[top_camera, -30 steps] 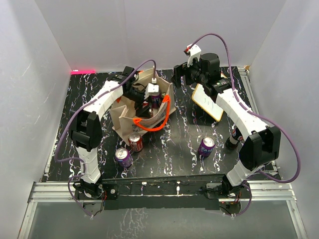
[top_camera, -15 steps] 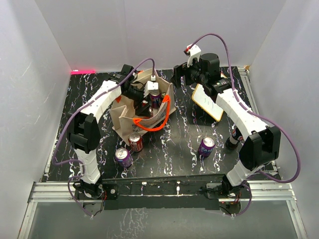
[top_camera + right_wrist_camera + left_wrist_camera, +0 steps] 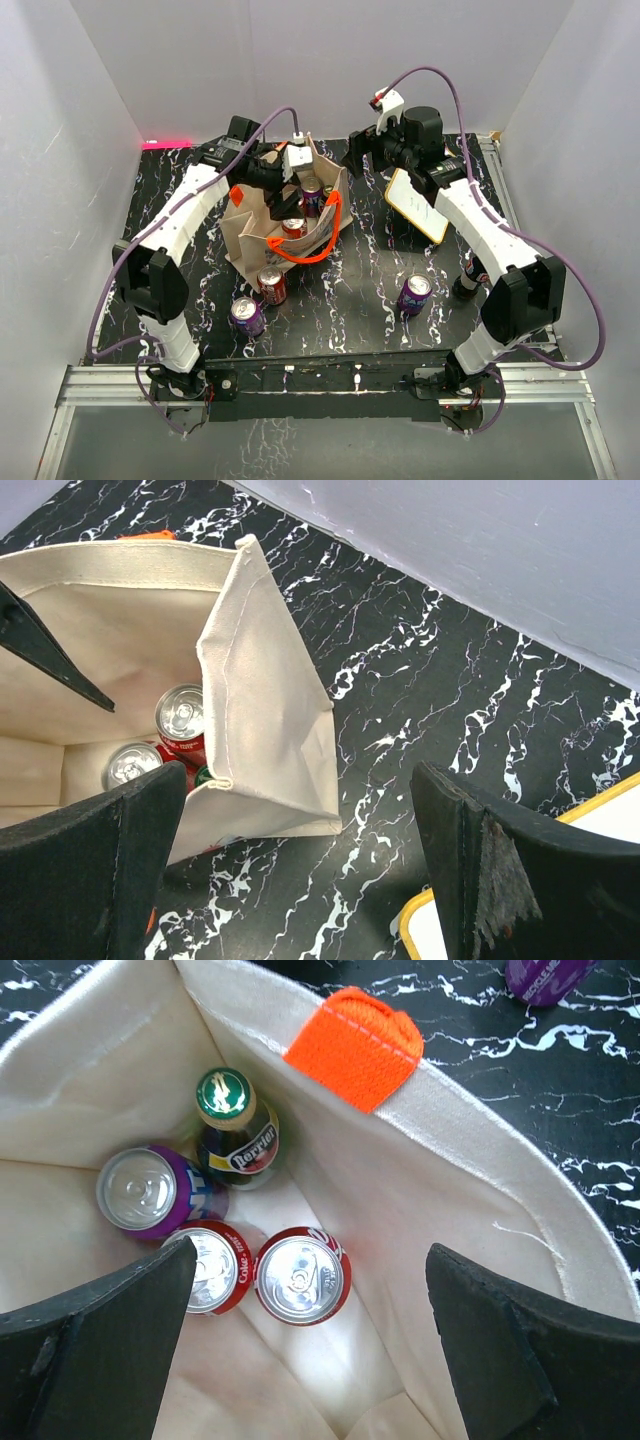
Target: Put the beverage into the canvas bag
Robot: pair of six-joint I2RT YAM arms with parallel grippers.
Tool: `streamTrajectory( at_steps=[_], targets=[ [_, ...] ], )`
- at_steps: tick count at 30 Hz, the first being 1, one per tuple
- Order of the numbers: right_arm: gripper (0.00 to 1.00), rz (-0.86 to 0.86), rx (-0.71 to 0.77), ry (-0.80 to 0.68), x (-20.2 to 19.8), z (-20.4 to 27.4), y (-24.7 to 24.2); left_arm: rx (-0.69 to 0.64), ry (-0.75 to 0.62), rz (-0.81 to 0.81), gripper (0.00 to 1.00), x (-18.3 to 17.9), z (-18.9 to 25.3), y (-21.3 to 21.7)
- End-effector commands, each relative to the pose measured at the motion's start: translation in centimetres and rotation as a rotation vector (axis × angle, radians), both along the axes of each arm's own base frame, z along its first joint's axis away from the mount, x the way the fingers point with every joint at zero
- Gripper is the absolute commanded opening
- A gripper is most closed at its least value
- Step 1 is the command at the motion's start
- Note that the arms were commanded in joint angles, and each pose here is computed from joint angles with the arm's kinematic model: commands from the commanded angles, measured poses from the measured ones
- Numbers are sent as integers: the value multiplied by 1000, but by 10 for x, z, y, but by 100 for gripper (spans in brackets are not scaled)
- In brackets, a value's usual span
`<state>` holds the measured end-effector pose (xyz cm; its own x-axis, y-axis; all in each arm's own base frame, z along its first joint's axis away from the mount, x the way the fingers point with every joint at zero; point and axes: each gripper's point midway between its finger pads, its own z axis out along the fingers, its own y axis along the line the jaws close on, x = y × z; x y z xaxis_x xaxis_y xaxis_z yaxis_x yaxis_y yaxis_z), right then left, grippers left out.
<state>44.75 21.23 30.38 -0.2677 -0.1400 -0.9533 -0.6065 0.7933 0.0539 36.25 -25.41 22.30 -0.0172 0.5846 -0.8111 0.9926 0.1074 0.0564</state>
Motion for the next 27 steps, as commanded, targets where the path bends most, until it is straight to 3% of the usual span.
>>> streamTrajectory(
  at_steps=[1, 8, 16, 27],
  targets=[
    [98, 17, 28, -83, -12, 37, -3, -58, -46, 19, 97, -4, 30, -1],
    [99, 58, -89, -67, -37, 31, -16, -132, -49, 235, 97, 22, 66, 13],
    [100, 177, -331, 17, -104, 3, -48, -126, -135, 531, 97, 36, 107, 56],
    [100, 424, -627, 388, -202, -84, -109, -129, -124, 862, 97, 53, 112, 120]
  ],
)
